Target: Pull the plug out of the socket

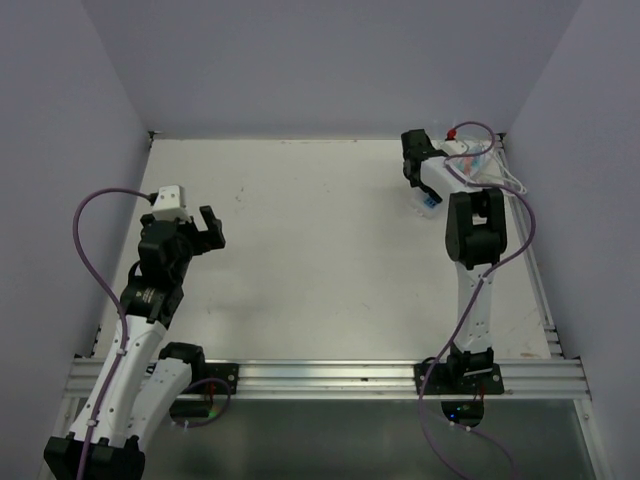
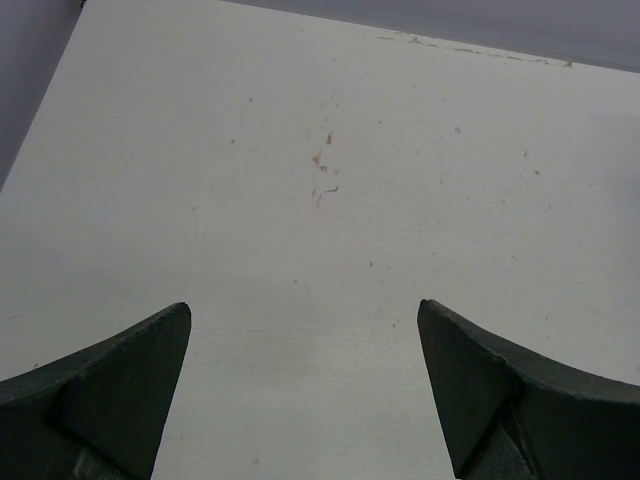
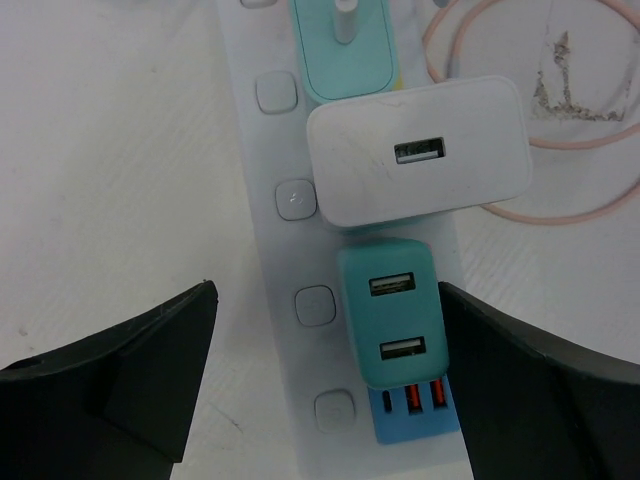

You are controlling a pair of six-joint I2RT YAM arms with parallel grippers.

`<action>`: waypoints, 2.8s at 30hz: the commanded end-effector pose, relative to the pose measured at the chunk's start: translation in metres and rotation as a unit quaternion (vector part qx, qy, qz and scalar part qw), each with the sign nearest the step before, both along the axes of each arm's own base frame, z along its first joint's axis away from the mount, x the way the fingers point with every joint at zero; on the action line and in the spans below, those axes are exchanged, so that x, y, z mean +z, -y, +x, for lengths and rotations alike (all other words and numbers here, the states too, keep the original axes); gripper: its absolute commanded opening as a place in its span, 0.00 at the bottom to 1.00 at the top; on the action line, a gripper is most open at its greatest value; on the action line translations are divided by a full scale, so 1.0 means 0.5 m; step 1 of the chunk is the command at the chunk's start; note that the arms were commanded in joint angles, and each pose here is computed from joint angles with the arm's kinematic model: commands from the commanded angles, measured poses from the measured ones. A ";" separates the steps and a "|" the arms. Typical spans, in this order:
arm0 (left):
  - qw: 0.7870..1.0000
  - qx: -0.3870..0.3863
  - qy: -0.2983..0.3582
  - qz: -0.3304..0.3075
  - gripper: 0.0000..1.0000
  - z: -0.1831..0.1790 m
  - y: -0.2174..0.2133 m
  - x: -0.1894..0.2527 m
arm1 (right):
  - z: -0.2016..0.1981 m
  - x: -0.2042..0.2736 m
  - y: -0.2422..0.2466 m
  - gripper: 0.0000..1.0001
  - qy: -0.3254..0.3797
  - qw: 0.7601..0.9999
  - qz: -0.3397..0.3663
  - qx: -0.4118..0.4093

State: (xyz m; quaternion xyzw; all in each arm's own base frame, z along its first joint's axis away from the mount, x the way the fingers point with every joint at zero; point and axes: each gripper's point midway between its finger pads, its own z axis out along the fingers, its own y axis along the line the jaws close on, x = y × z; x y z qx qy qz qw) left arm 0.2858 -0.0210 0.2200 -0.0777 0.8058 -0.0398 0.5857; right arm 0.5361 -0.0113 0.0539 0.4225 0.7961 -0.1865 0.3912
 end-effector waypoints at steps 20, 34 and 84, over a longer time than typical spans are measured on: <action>0.999 -0.007 0.038 -0.009 1.00 0.005 0.009 0.034 | -0.123 0.075 0.010 0.99 -0.043 0.997 -0.008 0.069; 0.999 -0.009 0.038 -0.009 1.00 0.004 0.010 0.033 | -0.163 -0.029 0.006 0.98 -0.090 0.993 0.040 0.058; 0.998 -0.014 -0.029 -0.052 0.99 0.005 0.033 -0.033 | -0.693 -0.020 -0.729 0.66 -0.118 0.696 0.082 0.704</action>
